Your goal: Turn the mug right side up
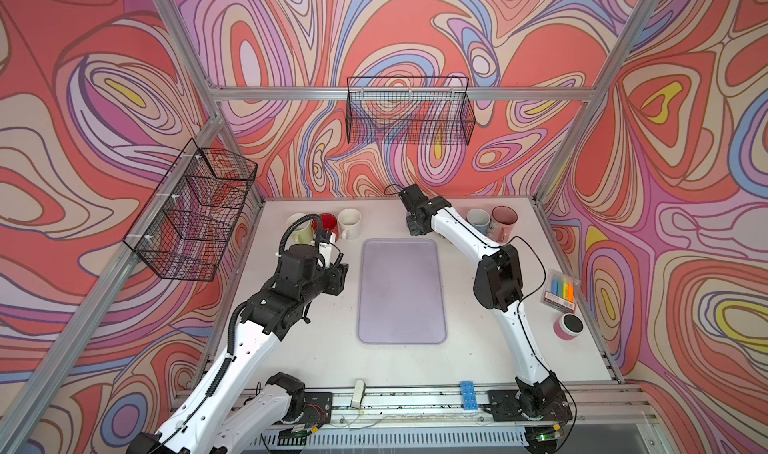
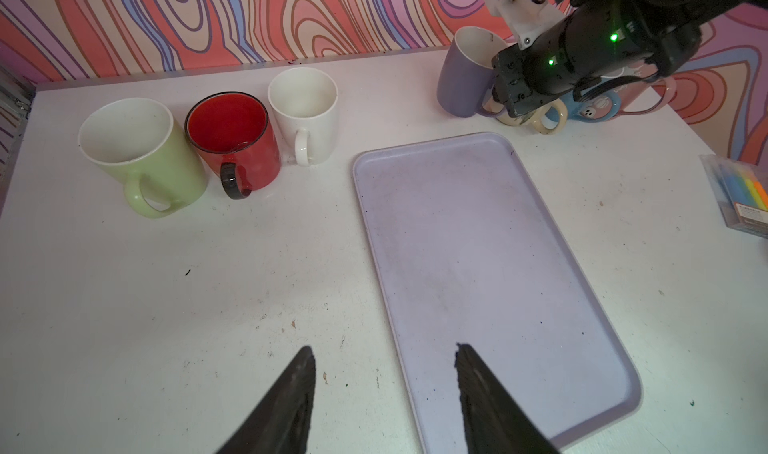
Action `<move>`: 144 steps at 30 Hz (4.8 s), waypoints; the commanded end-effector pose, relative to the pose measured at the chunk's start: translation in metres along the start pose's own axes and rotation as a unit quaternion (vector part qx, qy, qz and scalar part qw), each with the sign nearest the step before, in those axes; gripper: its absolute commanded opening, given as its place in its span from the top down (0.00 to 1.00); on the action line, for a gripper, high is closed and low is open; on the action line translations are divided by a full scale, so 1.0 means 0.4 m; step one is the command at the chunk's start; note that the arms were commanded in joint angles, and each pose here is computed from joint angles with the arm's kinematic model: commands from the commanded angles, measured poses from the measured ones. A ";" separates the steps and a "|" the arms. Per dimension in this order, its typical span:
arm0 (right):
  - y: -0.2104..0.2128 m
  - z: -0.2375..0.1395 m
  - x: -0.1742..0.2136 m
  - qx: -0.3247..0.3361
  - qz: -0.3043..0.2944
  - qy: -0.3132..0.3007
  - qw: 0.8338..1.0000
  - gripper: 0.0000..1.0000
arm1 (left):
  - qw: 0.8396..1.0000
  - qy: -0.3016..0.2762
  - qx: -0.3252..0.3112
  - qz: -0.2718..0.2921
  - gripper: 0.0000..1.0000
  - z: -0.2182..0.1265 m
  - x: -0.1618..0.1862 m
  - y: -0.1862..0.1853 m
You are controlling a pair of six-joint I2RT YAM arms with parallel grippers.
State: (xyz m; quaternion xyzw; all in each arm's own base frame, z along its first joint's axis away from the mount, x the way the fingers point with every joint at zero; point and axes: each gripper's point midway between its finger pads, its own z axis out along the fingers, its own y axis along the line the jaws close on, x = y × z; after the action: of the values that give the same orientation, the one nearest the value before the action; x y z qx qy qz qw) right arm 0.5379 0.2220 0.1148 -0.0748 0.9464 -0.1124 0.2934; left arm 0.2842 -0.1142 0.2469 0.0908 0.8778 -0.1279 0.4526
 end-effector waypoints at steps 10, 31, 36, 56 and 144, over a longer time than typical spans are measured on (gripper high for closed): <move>-0.012 -0.005 -0.031 0.056 0.039 -0.036 0.997 1.00 | 1.000 -0.002 0.016 -0.010 0.43 -0.005 0.003 -0.009; 0.015 0.057 -0.017 0.057 0.036 -0.034 0.997 1.00 | 1.000 0.004 0.015 -0.012 0.43 0.002 0.008 -0.007; 0.018 0.067 -0.007 0.058 0.039 -0.030 0.997 1.00 | 1.000 0.003 0.016 -0.013 0.43 0.002 0.007 -0.007; 0.020 0.059 0.006 0.055 0.042 -0.028 0.997 1.00 | 1.000 0.000 0.015 -0.014 0.43 -0.003 0.005 -0.003; -0.569 -0.116 0.400 0.067 0.215 -0.334 0.915 0.12 | 0.945 -0.161 -0.280 -0.049 0.01 0.225 0.167 0.384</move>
State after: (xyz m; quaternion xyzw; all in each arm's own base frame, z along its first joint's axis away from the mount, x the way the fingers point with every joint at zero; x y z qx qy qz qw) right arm 0.3950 -0.0268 0.1283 0.1393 0.7701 -0.1065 0.6133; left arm 0.3386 0.0123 0.1012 -0.0947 0.8102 0.1267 0.5644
